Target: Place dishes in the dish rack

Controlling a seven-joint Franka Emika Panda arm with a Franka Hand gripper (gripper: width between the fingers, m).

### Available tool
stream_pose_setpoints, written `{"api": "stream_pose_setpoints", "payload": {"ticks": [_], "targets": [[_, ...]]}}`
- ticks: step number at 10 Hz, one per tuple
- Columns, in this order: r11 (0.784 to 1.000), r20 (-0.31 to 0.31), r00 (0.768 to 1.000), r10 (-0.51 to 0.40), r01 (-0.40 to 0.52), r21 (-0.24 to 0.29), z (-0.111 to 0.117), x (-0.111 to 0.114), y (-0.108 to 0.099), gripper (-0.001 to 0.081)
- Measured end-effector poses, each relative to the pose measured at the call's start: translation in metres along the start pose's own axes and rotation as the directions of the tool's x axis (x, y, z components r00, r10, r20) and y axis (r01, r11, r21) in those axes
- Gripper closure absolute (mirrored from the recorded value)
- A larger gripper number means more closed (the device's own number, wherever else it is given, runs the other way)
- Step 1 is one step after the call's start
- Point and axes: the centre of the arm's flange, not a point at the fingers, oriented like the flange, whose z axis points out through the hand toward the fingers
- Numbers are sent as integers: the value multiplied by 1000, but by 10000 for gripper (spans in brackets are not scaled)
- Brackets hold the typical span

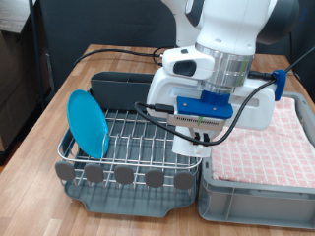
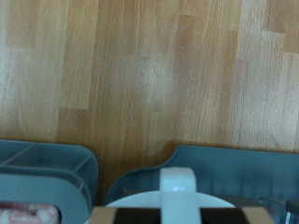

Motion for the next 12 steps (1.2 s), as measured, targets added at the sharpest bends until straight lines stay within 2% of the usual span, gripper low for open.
{"api": "stream_pose_setpoints", "payload": {"ticks": [3, 9, 12], "targets": [[1000, 7, 1000, 15, -15, 1, 22, 8, 2, 734], [1000, 102, 994, 26, -27, 5, 70, 18, 3, 734], [1000, 111, 994, 23, -23, 1, 82, 18, -1, 734]]}}
